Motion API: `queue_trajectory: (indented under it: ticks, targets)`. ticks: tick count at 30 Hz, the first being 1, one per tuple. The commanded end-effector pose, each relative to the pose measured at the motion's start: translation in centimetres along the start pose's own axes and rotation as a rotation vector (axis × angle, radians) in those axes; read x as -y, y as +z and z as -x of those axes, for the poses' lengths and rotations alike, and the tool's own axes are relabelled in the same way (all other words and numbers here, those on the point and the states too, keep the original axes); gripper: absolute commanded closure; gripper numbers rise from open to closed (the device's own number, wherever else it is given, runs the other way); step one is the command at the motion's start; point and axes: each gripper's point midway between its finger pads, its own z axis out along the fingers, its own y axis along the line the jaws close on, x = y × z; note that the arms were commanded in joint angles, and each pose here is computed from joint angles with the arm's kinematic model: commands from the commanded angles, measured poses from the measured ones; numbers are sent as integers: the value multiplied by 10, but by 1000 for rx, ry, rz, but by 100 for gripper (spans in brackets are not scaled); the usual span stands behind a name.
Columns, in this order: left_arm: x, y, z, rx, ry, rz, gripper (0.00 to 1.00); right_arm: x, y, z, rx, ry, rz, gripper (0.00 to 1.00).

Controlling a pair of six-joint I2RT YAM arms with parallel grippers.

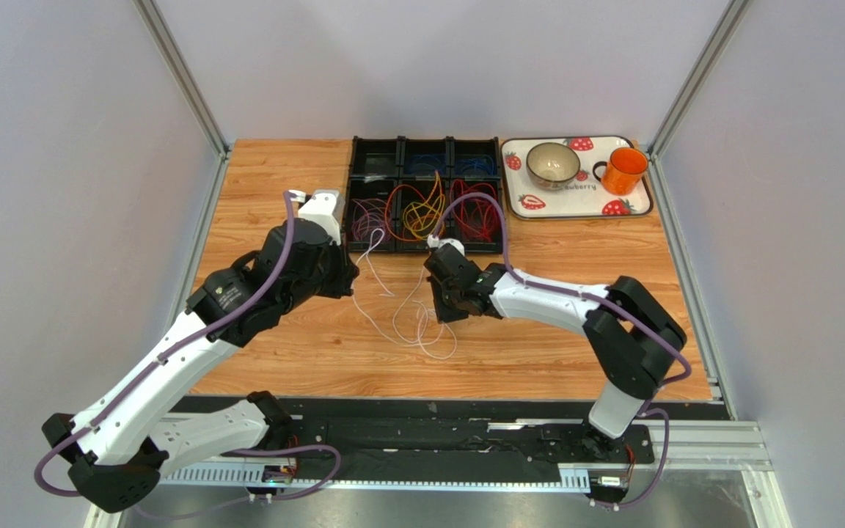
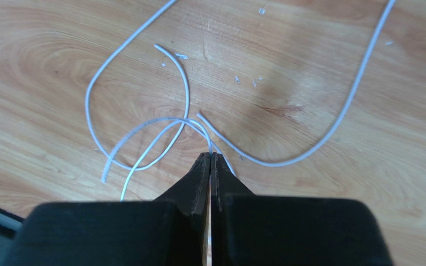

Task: Untangle the cables
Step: Untie the cable.

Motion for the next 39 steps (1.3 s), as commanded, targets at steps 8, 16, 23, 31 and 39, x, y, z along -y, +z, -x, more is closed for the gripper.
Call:
queue_trajectory:
  ticks: [8, 16, 23, 31, 39]
  targets:
    - [-38, -45, 13, 87, 20, 123, 100, 31, -142, 119, 377, 30, -22, 100]
    - [-53, -64, 18, 127, 13, 167, 100, 81, -213, 157, 552, 177, -18, 100]
    - [-43, -61, 27, 141, 9, 135, 100, 52, -235, 166, 585, 157, 147, 100]
    - [15, -15, 49, 105, 29, -42, 100, 10, -234, 185, 569, 125, 345, 100]
    - [60, 27, 121, 139, 81, -108, 100, -23, -241, 238, 563, 113, 444, 100]
